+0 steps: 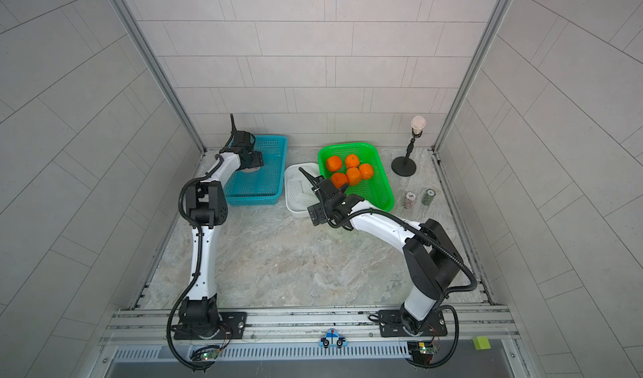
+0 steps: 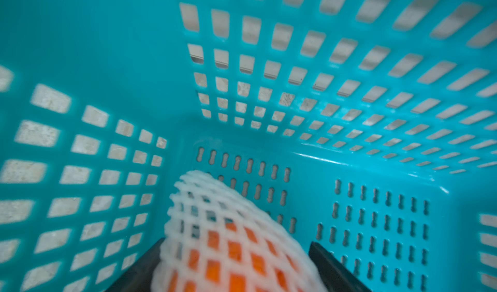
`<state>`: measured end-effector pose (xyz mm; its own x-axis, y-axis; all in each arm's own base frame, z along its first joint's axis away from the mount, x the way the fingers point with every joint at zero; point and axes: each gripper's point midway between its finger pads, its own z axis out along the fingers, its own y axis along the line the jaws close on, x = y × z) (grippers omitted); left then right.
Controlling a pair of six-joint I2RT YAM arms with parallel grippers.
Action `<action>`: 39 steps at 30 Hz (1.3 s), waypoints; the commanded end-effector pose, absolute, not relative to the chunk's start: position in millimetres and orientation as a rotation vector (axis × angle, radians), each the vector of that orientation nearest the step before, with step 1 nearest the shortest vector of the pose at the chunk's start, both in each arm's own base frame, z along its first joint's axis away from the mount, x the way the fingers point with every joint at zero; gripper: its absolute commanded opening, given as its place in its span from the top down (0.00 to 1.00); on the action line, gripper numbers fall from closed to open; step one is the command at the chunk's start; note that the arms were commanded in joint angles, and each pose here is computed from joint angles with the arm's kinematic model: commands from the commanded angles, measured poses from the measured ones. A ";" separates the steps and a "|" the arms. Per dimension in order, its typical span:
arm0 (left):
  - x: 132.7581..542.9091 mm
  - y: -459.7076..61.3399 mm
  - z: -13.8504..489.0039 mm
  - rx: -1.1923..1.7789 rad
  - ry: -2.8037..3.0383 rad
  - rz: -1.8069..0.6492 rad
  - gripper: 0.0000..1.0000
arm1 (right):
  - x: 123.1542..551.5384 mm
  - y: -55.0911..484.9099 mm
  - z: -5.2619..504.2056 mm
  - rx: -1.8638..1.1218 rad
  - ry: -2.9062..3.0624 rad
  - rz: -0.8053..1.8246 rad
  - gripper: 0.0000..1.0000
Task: Remove foam nets from oranges
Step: Pick up the orange from the basket.
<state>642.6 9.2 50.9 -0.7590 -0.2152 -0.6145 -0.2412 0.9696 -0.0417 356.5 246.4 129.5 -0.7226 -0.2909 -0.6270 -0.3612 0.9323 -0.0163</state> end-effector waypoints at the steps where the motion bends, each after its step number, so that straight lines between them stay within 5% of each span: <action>1: 639.1 7.2 86.1 -0.331 2.422 0.042 0.18 | 353.0 240.3 143.6 -0.424 2.390 0.134 0.00; 13: 628.1 1.8 93.2 -0.344 2.440 -0.006 0.30 | 351.6 239.1 138.4 -0.439 2.393 0.126 0.00; 39: 598.1 -23.3 127.8 -0.412 2.440 -0.157 0.34 | 349.5 236.8 174.7 -0.473 2.295 0.155 0.00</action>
<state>608.2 -15.9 104.4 -0.7503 -0.3113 -0.5832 -0.2548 0.9502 -0.1793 349.5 236.5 157.4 -0.6705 -0.2850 -0.6849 -0.3690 0.9291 -0.0254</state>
